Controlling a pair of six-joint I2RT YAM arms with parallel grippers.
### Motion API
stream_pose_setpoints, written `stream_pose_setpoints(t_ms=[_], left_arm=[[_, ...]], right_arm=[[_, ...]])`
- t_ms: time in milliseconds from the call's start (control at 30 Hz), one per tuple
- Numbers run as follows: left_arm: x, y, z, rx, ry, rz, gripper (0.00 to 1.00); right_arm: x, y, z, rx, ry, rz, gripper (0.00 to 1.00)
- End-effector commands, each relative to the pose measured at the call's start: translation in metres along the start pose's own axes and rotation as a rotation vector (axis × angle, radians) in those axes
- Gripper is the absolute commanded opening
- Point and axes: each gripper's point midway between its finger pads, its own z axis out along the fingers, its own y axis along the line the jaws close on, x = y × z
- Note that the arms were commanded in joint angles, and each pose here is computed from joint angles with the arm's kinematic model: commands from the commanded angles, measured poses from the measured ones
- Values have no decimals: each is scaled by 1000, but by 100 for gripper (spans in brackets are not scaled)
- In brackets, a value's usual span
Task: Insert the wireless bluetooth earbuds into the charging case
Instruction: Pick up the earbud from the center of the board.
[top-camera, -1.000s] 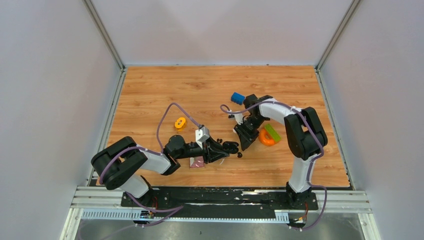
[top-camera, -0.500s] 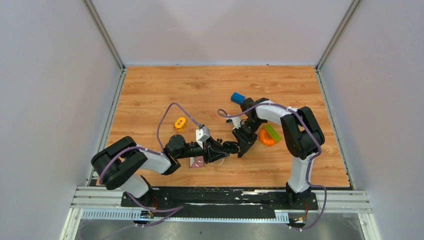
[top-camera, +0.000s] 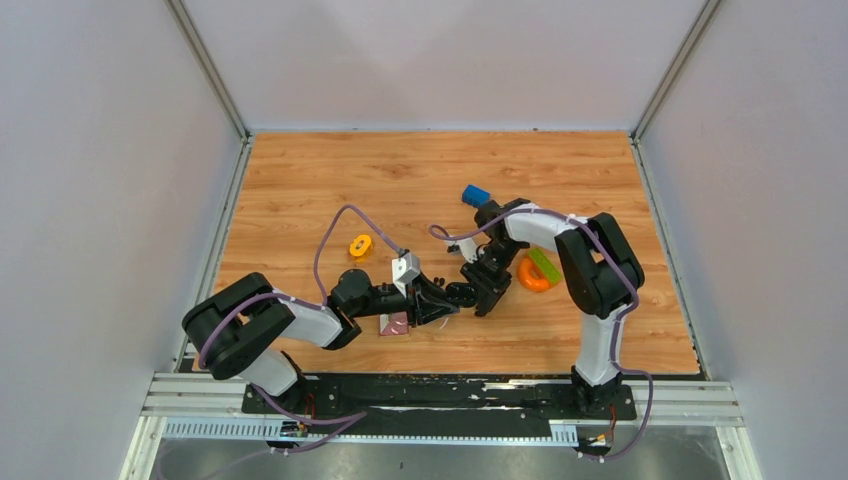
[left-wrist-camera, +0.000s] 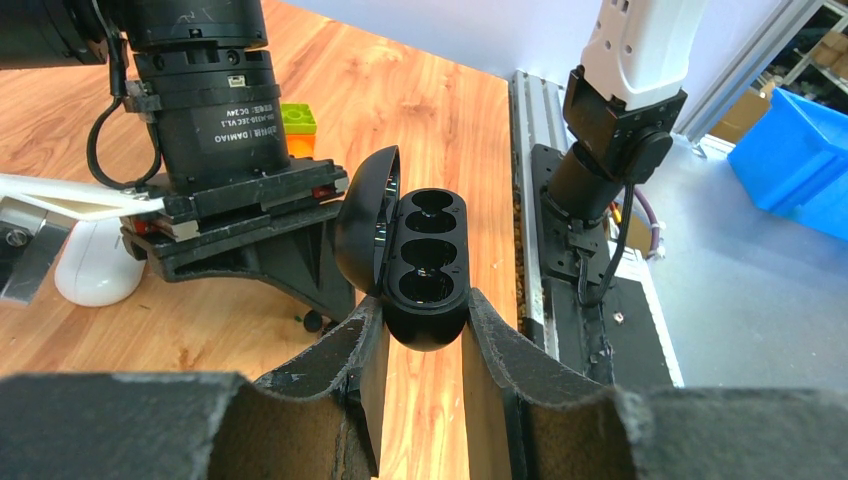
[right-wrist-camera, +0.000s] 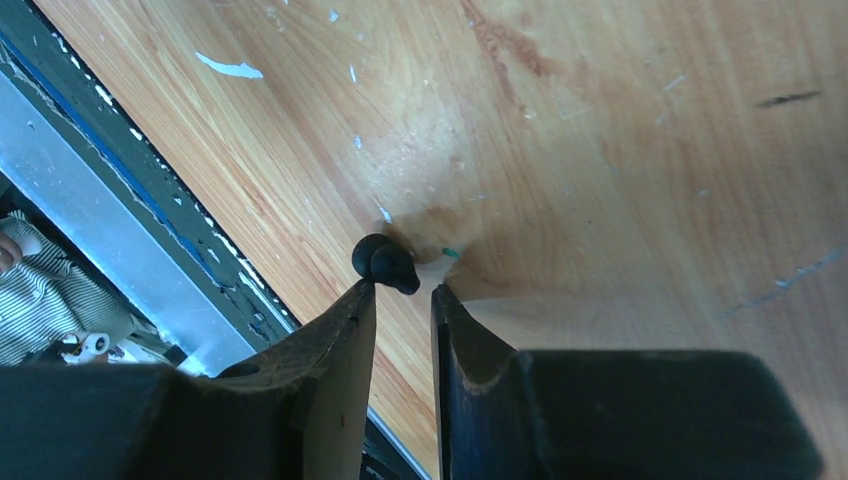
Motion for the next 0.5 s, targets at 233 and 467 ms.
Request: stream_pose_setpoints(t_ms=[233,467], left_arm=[[-17,-2,7,26,-43,39,0],[-17,-2,7,27,-43,38,0]], right_arm=[[-20,-1,-2,37,-41,-62,20],[-26,-4,-6,63,-62,-77,12]])
